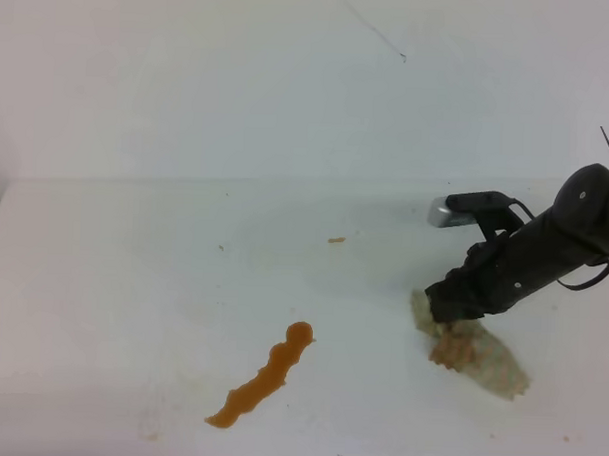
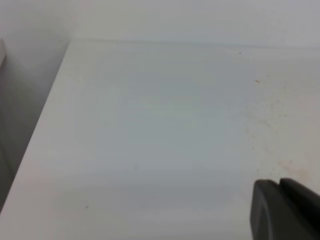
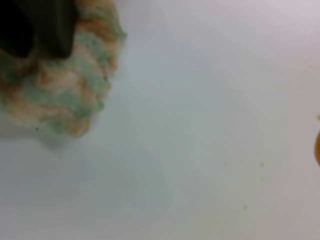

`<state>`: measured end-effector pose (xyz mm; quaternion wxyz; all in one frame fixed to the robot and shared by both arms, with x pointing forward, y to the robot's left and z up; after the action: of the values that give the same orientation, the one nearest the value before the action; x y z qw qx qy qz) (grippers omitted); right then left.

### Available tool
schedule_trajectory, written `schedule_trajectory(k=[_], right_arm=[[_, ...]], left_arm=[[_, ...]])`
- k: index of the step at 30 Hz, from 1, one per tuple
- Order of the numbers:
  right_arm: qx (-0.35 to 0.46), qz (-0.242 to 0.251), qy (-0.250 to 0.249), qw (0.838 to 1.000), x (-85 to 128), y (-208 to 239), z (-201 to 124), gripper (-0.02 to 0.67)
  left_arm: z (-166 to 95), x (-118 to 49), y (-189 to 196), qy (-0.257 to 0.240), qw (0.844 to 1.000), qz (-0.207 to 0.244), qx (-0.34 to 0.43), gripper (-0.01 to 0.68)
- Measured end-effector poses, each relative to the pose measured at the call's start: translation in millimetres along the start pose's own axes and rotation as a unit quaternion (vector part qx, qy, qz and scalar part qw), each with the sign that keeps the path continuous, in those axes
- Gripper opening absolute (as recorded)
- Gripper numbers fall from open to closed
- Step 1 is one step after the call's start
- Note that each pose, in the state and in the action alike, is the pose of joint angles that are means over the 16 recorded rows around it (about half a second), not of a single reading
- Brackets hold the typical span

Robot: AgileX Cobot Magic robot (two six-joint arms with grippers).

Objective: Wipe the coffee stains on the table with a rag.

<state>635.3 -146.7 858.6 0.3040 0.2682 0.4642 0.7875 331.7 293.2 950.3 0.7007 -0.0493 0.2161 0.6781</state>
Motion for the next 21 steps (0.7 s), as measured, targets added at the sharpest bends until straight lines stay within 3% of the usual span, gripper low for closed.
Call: schedule_trajectory(k=[6, 11, 15, 21], right_arm=[[-0.006, 0.021, 0.001, 1.000, 10, -1, 7, 0.064], [-0.020, 0.053, 0.019, 0.998, 31, 1, 26, 0.024], [-0.036, 0.086, 0.047, 0.995, 60, 4, 47, 0.020], [-0.062, 0.143, 0.095, 0.983, 122, 7, 78, 0.019]], left_arm=[[0, 0.0, 0, 0.000, 1.000, 0.000, 0.000, -0.002], [1, -0.4, 0, 0.000, 1.000, -0.001, -0.002, -0.002], [1, -0.4, 0, 0.000, 1.000, -0.001, -0.002, -0.002], [1, -0.4, 0, 0.000, 1.000, -0.001, -0.002, -0.002]])
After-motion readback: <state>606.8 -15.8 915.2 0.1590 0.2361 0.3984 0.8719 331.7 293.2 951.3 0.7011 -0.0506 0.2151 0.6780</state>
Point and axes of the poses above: a point on each arm's last joint axis where the gripper is mounted, y pointing back along that axis away from the gripper, x along the wrist's bending axis when the last joint is at zero, z = x × y, the point moved 4 cm from there along -y, pointing out along that axis toward the gripper, and after that the axes turned 13 degrees about y, right-handed, at the moved point
